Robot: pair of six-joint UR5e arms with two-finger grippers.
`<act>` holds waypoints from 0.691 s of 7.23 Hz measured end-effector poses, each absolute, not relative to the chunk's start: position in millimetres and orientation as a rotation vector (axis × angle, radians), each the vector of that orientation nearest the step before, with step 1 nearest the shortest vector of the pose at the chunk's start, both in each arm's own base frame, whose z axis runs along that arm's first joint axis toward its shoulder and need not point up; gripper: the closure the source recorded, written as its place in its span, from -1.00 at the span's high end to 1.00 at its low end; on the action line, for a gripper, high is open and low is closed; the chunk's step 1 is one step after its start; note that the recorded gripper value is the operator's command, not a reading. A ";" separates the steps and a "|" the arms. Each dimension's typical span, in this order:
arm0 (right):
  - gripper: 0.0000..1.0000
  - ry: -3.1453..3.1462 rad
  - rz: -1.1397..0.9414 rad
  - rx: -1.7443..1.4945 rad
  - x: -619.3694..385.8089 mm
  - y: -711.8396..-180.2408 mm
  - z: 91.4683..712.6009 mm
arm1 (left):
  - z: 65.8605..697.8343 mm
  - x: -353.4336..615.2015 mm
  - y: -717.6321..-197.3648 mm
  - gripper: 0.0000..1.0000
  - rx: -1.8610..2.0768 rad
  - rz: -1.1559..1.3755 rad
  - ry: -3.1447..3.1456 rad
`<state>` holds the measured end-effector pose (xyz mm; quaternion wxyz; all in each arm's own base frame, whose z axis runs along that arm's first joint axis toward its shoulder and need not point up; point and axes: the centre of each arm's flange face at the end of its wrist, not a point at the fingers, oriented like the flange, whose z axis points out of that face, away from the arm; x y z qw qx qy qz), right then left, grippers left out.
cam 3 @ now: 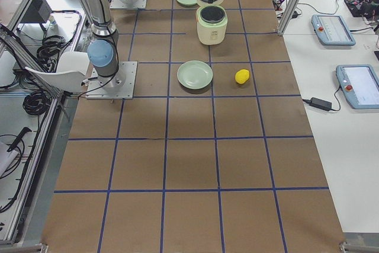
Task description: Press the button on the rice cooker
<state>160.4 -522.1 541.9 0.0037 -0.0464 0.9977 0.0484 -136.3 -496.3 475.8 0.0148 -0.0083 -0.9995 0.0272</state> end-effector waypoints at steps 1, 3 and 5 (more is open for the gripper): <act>0.99 3.125 0.166 -0.143 156.0 -509.3 534.5 | 475.8 -136.3 -496.3 1.00 -0.026 0.085 -3.111; 1.00 3.125 0.142 -0.127 146.1 -485.5 513.9 | 475.8 -136.3 -496.3 1.00 -0.026 0.085 -3.111; 1.00 3.123 0.131 -0.081 127.7 -484.6 505.0 | 475.8 -136.3 -496.3 1.00 -0.026 0.085 -3.111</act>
